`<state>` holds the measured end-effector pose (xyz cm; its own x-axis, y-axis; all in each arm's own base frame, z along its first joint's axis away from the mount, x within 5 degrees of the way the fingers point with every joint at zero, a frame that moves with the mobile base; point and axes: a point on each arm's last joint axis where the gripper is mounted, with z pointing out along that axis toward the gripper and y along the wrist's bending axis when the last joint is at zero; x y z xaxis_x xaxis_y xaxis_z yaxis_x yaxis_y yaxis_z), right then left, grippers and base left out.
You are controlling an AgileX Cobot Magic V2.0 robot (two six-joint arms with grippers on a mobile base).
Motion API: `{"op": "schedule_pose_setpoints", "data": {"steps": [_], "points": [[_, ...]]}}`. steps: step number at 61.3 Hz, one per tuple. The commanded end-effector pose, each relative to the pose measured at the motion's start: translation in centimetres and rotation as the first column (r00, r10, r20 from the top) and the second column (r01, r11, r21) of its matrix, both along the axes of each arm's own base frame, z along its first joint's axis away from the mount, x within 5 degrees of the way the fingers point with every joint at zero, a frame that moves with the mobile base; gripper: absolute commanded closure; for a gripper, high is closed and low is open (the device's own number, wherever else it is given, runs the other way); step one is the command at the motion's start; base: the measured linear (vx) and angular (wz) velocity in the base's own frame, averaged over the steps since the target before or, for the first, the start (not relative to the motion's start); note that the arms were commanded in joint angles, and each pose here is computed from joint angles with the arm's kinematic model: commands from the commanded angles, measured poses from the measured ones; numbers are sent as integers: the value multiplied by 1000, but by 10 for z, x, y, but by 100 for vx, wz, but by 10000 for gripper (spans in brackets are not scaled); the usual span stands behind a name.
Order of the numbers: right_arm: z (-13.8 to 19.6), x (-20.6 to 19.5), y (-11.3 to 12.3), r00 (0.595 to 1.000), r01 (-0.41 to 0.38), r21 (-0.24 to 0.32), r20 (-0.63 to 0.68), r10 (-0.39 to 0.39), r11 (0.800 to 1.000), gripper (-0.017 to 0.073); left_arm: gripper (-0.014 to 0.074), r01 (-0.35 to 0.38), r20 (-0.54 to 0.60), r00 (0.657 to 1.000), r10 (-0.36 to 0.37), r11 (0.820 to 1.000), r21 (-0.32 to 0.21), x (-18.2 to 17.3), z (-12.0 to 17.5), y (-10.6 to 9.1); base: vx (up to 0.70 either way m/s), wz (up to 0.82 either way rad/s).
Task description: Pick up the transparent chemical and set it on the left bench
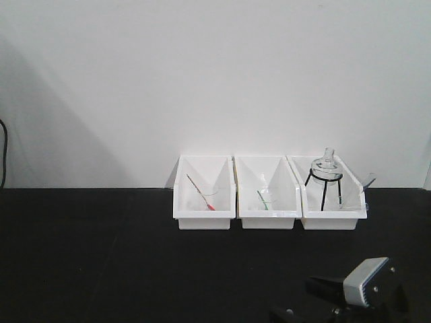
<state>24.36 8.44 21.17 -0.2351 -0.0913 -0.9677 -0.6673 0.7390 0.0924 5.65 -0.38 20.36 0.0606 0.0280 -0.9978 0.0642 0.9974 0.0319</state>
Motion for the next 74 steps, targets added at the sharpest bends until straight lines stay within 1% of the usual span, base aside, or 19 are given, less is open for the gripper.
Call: {"op": "schedule_pose_setpoints", "data": {"steps": [1,4,8,12,15,16,19,22,28,40,60,65,67,68,69,70,72,74], "points": [[37,-2,-5,990,57,82,122,-66,995,60,597,1,80,997,0,1000,-14,-1,3,0,0,0],[46,-7,-9,985,102,67,135,-110,993,128,597,1,80,997,0,1000,-14,-1,3,0,0,0],[57,-15,-15,975,157,35,155,-161,987,242,597,1,80,997,0,1000,-14,-1,3,0,0,0],[67,-24,-22,962,224,10,159,-223,974,354,597,1,80,997,0,1000,-14,-1,3,0,0,0],[78,-34,-28,949,273,16,163,-272,962,442,597,1,80,997,0,1000,-14,-1,3,0,0,0],[92,-51,-39,914,379,44,137,-381,924,573,597,1,80,997,0,1000,-14,-1,3,0,0,0],[96,-59,-45,895,425,43,133,-427,904,570,597,1,80,997,0,1000,-14,-1,3,0,0,0],[102,-67,-49,879,450,44,153,-451,892,569,597,1,80,997,0,1000,-14,-1,3,0,0,0],[109,-77,-52,863,472,50,182,-472,880,568,597,1,80,997,0,1000,-14,-1,3,0,0,0],[119,-89,-54,850,465,87,233,-472,881,567,597,1,80,997,0,1000,-14,-1,3,0,0,0],[119,-90,-54,849,466,88,234,-473,880,567,597,1,80,997,0,1000,-14,-1,3,0,0,0],[119,-90,-54,849,469,99,225,-479,878,567,597,1,80,997,0,1000,-14,-1,3,0,0,0],[119,-89,-55,846,480,137,190,-499,866,567,597,1,80,997,0,1000,-14,-1,3,0,0,0],[119,-89,-56,842,493,165,159,-516,854,567,597,1,80,997,0,1000,-14,-1,3,0,0,0],[119,-89,-57,838,503,173,144,-527,847,567,597,1,80,997,0,1000,-14,-1,3,0,0,0],[118,-89,-59,830,521,192,112,-546,832,567,597,1,80,997,0,1000,-14,-1,3,0,0,0],[117,-91,-61,817,547,206,80,-571,812,567,597,1,80,997,0,1000,-14,-1,3,0,0,0],[114,-94,-64,801,581,192,42,-598,791,567,597,1,80,997,0,1000,-14,-1,3,0,0,0]]}}
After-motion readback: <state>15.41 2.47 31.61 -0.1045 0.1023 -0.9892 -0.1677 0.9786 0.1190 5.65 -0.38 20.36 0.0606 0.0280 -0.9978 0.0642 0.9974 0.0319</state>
